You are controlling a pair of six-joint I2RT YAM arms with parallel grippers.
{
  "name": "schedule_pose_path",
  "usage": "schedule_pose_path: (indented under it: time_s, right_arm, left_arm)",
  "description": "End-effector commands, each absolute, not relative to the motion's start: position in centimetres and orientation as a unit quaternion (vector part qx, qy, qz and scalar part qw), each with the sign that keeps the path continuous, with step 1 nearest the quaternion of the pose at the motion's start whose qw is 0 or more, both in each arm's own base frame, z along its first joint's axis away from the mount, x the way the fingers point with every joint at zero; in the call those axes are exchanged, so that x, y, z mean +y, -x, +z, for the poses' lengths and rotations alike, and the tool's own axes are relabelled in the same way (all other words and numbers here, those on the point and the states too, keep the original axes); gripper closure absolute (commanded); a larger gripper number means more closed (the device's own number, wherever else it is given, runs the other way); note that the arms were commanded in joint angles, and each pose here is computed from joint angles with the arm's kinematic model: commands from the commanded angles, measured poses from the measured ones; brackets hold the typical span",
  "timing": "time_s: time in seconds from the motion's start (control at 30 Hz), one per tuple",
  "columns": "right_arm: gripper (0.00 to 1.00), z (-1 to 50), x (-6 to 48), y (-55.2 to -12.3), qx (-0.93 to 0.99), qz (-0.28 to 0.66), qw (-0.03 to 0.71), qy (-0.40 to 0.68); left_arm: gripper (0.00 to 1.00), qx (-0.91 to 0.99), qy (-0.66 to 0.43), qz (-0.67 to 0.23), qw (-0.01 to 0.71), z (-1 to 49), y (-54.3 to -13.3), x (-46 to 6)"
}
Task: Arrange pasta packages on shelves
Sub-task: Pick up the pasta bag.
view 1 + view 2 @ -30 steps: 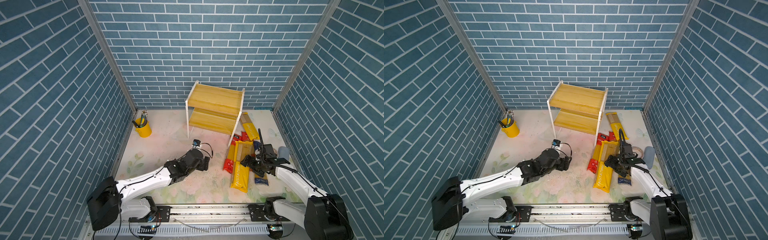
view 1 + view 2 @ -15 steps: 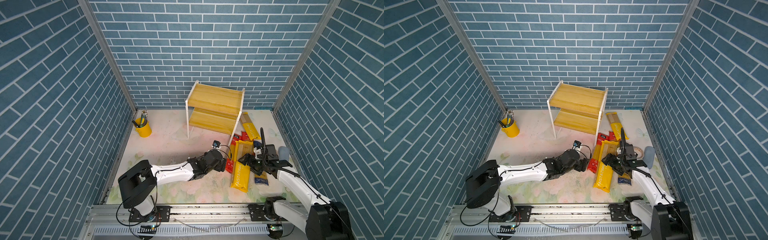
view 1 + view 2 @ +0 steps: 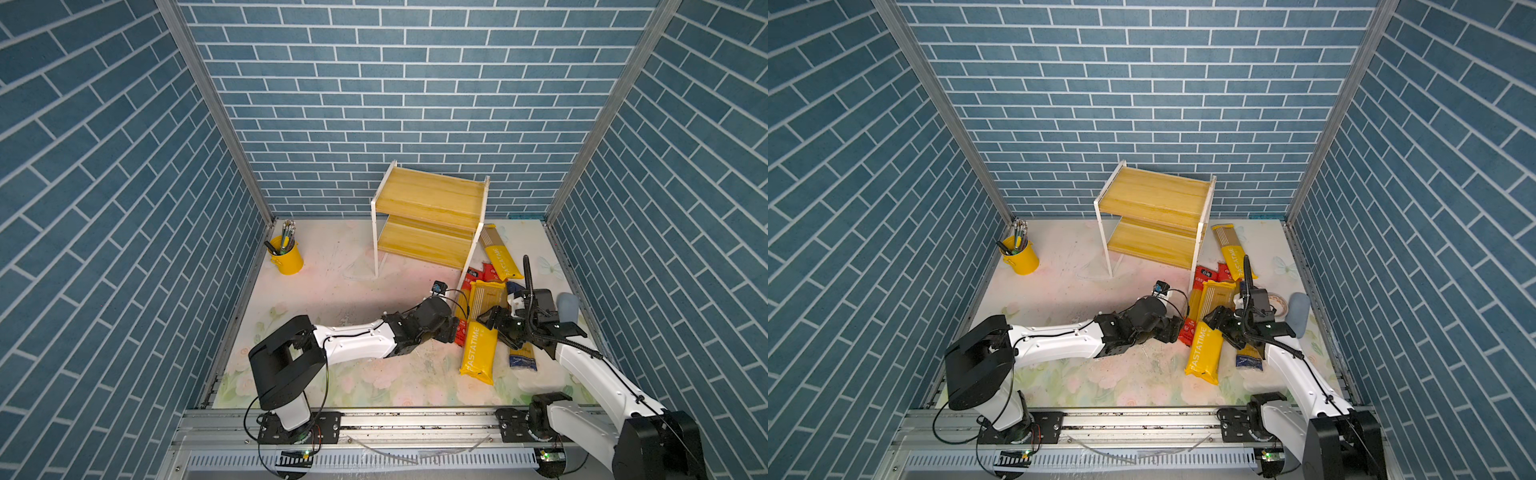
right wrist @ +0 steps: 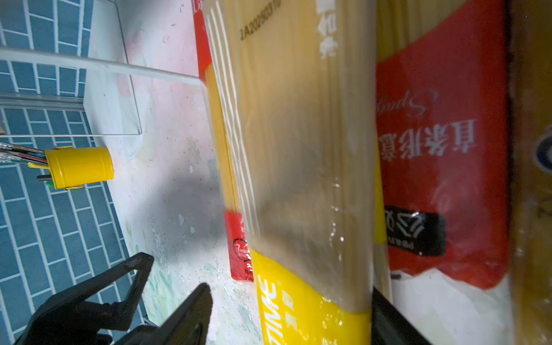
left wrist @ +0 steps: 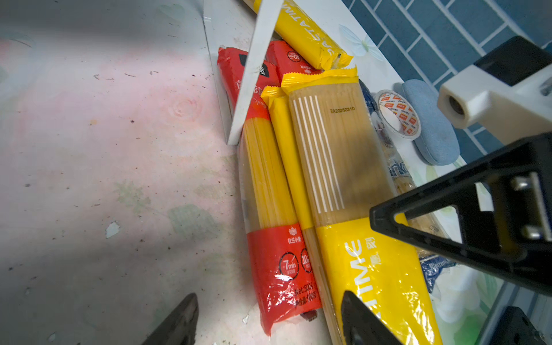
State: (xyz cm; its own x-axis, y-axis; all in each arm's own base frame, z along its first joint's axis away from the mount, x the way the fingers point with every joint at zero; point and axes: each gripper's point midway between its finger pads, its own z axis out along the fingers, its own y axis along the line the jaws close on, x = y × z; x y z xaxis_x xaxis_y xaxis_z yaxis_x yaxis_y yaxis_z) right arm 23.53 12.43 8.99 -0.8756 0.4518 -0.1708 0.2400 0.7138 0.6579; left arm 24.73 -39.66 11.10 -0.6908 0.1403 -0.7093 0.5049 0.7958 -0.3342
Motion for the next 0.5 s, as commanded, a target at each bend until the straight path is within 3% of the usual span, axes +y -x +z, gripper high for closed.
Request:
schedule_pose_path:
  time_s: [0.0,0.47]
  right_arm:
    - [0.26,10.8,13.3,-24.0,0.892,0.368,0.181,-0.189]
    - [0.33,9.1,14.3,-24.8,0.876,0.405,0.177,-0.194]
  left_arm:
    - [0.27,0.883,-0.188,-0.281,0.326,10.1,-24.2,-40.9]
    - [0.37,0.880,-0.199,-0.320,0.290,8.5,-23.3,-43.0]
